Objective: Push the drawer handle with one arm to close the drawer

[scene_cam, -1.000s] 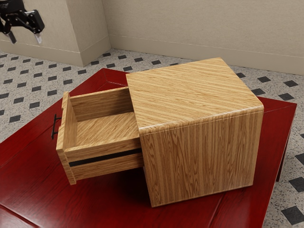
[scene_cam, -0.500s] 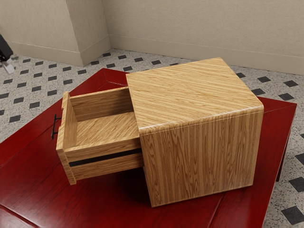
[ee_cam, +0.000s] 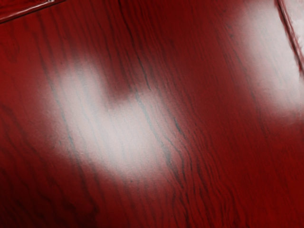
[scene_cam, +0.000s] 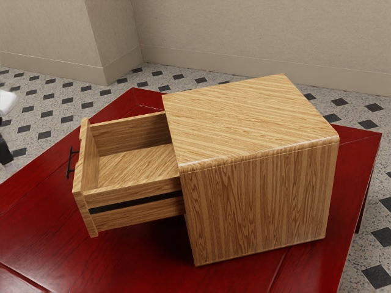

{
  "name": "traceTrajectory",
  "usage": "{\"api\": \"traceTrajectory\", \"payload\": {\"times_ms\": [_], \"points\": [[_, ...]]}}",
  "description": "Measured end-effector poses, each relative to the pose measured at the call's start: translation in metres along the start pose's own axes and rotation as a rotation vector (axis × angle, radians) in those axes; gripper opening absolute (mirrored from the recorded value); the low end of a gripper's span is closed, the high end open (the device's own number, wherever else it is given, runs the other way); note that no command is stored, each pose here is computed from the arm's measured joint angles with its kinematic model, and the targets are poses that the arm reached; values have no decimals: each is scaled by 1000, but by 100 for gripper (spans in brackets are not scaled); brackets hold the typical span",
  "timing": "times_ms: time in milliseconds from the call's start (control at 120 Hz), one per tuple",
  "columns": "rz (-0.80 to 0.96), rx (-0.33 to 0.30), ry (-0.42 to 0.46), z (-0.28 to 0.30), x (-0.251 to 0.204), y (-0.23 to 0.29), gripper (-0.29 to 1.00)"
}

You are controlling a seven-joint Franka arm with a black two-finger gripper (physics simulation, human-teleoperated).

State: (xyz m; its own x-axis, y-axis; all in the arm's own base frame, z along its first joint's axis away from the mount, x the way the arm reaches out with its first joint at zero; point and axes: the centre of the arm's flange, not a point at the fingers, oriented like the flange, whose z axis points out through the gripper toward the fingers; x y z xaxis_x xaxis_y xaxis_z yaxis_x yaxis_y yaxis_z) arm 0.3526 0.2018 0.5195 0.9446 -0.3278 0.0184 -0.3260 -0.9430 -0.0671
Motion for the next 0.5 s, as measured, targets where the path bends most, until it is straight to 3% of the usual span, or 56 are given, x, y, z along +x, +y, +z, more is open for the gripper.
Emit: {"api": "traceTrajectory", "payload": {"times_ms": [275, 500], "points": [[519, 41, 52, 13, 34, 3, 68], [713, -29, 149, 11, 48, 19, 68]]}}
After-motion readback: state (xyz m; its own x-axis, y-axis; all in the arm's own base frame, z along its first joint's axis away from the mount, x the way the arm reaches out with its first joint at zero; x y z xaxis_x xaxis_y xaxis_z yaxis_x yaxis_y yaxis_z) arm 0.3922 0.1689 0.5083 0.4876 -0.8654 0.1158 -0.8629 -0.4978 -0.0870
